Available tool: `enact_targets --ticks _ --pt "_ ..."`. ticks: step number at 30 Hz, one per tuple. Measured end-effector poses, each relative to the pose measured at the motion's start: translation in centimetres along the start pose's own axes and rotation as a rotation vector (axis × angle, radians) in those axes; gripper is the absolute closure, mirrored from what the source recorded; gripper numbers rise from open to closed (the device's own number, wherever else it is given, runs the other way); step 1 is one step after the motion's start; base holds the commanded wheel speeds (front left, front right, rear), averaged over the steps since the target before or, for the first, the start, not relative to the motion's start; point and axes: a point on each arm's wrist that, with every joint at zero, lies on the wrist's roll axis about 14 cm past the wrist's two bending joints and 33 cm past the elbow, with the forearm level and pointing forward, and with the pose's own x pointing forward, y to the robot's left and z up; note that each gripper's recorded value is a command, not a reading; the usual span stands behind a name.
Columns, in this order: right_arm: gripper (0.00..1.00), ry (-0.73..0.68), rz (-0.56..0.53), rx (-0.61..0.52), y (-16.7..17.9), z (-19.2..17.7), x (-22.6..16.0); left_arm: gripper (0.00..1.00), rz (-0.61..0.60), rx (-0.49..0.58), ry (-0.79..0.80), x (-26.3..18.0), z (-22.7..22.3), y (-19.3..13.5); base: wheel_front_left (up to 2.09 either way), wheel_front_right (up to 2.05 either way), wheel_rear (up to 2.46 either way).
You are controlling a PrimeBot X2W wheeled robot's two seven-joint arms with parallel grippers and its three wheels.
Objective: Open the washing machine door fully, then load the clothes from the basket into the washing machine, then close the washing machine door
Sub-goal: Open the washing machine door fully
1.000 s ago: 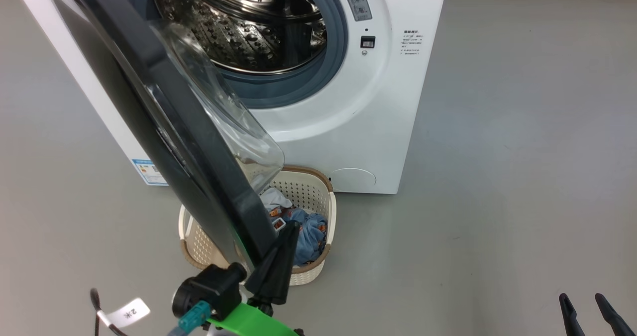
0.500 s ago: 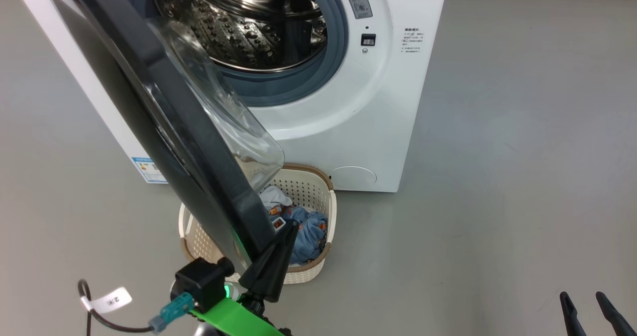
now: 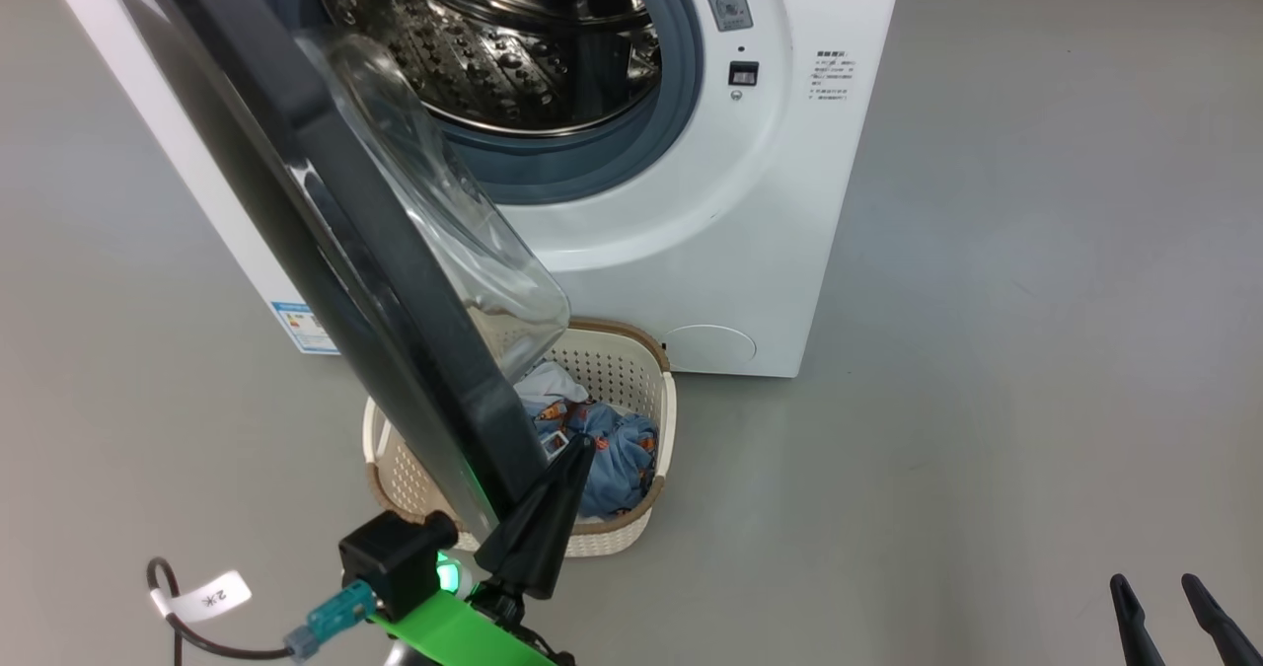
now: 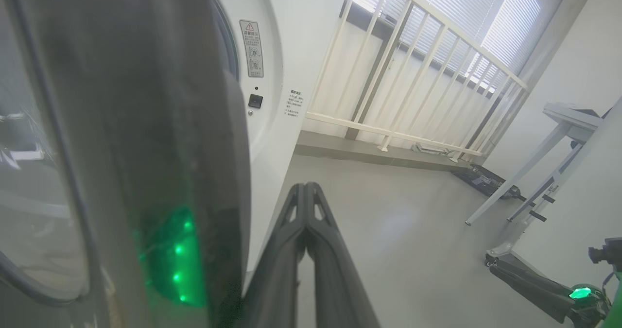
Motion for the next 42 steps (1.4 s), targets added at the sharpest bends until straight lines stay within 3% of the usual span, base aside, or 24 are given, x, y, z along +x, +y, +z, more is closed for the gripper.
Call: enact_targets --ticks 27,42 --pt "0.0 0.015 0.058 -0.005 1.8 -0.3 1.6 1.0 0.174 0.02 -0.03 -3.2 0.8 3.7 0.0 0.0 0.0" --pt "0.0 0.022 0.103 -0.009 3.2 -0.5 3.3 1.0 0.299 0.081 -0.052 -5.1 1.9 6.0 0.0 0.0 0.0"
